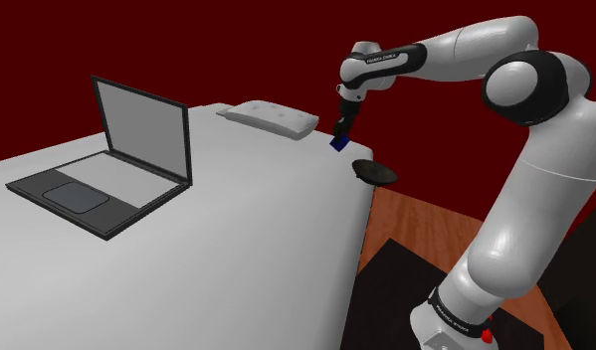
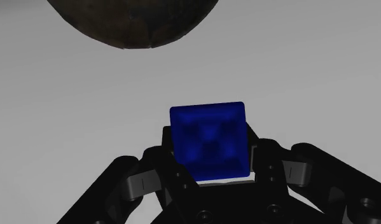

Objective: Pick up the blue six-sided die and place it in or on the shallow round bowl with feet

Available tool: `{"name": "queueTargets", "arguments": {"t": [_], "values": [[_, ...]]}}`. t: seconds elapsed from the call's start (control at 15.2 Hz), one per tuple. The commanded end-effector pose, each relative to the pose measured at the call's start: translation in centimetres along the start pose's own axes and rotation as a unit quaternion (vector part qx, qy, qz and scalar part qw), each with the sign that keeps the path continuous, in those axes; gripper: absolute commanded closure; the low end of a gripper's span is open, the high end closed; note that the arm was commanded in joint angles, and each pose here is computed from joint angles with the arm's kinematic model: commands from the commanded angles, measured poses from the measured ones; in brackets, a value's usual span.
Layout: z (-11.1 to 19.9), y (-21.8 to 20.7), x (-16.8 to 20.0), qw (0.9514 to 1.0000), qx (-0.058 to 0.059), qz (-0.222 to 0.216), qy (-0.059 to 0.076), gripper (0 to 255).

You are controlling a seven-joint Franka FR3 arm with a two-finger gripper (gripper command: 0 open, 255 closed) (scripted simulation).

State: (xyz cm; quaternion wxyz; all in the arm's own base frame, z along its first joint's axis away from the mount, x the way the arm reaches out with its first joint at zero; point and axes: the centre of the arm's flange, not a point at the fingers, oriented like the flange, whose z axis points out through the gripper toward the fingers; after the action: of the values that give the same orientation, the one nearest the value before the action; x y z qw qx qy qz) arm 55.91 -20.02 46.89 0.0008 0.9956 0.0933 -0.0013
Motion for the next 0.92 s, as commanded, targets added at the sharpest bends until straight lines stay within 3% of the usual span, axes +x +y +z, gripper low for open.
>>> {"name": "queueTargets", "arguments": {"t": [0.0,0.86], "values": [[-1.0,-0.1,-0.1,1.0000,0.000,0.000,0.000,255],[-1.0,5.1,-15.5,1.0000,0.000,0.000,0.000,255]]}}
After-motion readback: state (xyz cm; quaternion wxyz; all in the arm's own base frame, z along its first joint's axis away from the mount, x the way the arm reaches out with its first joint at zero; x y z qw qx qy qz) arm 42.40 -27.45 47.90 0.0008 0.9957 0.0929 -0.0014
